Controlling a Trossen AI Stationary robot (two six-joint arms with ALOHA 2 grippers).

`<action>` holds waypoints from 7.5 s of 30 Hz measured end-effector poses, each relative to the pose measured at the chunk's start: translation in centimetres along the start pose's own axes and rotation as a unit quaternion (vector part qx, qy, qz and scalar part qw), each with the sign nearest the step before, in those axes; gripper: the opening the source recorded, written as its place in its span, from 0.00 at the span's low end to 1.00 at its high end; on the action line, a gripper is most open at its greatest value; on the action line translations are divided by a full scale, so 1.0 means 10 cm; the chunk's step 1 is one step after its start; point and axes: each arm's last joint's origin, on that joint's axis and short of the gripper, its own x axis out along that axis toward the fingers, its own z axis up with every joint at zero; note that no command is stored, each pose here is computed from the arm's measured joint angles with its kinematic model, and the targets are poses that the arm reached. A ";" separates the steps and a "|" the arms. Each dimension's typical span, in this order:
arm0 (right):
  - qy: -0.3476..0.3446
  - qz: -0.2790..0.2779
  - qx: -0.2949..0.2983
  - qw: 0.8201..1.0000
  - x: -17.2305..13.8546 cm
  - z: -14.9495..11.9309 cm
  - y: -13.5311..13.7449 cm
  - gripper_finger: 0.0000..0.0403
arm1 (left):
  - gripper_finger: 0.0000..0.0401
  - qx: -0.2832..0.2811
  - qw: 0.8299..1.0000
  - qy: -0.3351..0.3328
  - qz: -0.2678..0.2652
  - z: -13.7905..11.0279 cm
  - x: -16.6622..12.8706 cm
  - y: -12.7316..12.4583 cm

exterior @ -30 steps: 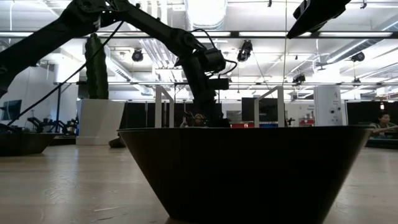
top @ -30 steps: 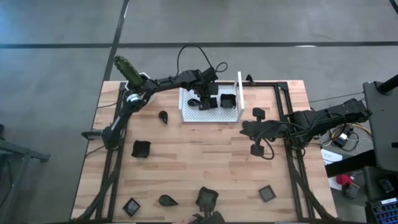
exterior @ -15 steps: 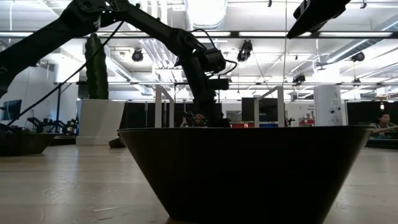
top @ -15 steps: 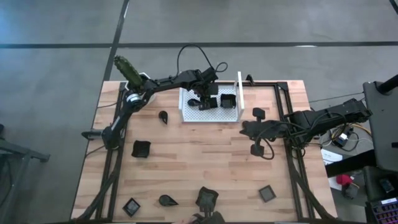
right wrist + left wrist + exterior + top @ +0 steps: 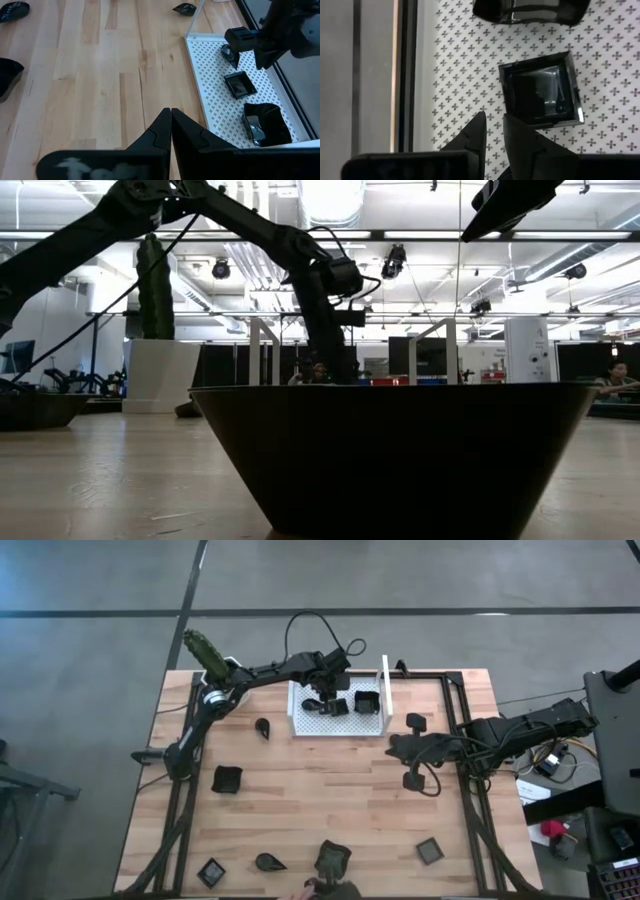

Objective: Pick & Place Mini shaped plates
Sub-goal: Stack the black drop-shaped plate on top of the black drop-shaped plate on the shelf

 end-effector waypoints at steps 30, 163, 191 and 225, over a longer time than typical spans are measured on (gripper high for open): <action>0.127 -0.069 0.146 0.979 0.02 -0.39 -0.07 0.02 | 0.14 0.157 0.974 -0.139 -0.084 0.25 -1.93 -2.13; 0.201 0.091 0.184 0.958 2.32 -0.13 -0.17 0.02 | 0.14 0.082 0.971 -0.202 -0.103 -0.19 -2.37 -2.49; 0.151 0.113 0.137 0.973 1.57 0.20 -0.20 0.17 | 0.14 0.088 0.975 -0.177 -0.103 -0.24 -2.33 -2.50; -0.053 0.155 0.079 0.983 0.17 -0.14 -0.30 0.13 | 0.14 -0.072 0.980 -0.175 -0.069 -0.70 -0.52 -2.44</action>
